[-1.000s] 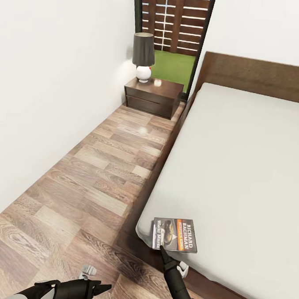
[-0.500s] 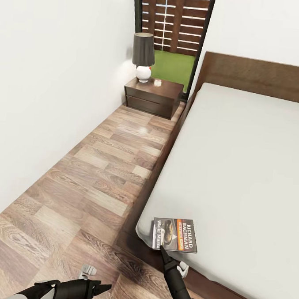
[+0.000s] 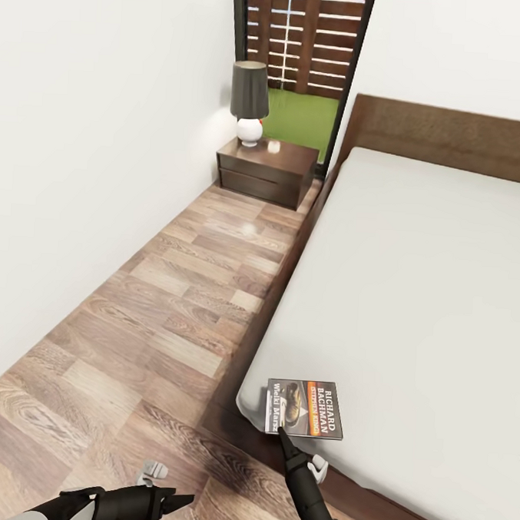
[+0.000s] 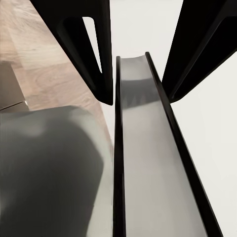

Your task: In the bedroom, move the book from the bed onto either nightstand, and place the two sandals side by side next to the bed.

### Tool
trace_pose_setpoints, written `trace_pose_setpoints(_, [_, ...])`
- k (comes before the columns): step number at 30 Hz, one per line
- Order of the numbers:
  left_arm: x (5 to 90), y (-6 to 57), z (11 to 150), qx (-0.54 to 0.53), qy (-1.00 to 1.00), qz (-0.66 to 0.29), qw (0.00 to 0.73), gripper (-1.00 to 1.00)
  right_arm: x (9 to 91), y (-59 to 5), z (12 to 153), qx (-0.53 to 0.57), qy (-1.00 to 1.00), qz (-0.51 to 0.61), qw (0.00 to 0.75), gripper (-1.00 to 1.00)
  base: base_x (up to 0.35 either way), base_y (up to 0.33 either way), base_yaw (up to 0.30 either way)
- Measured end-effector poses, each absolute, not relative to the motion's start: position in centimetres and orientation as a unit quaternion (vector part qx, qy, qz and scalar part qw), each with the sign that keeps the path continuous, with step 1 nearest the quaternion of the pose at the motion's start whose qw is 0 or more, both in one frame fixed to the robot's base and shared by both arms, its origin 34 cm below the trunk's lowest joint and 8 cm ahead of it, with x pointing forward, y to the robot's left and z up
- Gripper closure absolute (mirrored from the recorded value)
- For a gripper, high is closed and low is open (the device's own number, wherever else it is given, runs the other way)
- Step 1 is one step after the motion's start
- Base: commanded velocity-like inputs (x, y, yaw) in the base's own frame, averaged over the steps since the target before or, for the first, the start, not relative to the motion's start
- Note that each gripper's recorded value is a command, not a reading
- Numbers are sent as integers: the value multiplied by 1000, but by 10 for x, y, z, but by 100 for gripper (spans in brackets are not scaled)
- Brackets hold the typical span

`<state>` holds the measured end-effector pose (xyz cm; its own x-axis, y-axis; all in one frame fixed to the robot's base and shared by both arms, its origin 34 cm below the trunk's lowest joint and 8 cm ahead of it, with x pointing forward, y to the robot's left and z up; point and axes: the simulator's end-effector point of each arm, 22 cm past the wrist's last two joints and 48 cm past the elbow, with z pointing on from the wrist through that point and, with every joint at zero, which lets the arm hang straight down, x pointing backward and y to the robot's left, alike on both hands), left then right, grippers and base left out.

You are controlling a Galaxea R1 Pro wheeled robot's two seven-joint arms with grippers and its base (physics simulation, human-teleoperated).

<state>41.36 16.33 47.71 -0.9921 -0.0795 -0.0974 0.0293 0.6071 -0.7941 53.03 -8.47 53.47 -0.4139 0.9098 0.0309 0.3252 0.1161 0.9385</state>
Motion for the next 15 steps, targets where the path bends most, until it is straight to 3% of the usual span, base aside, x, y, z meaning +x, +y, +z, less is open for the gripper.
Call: trace_pose_setpoints(15, [414,163,502,-14,894,-443,61,-100,531,-85,560,451,685,488,299,100,0,0,0])
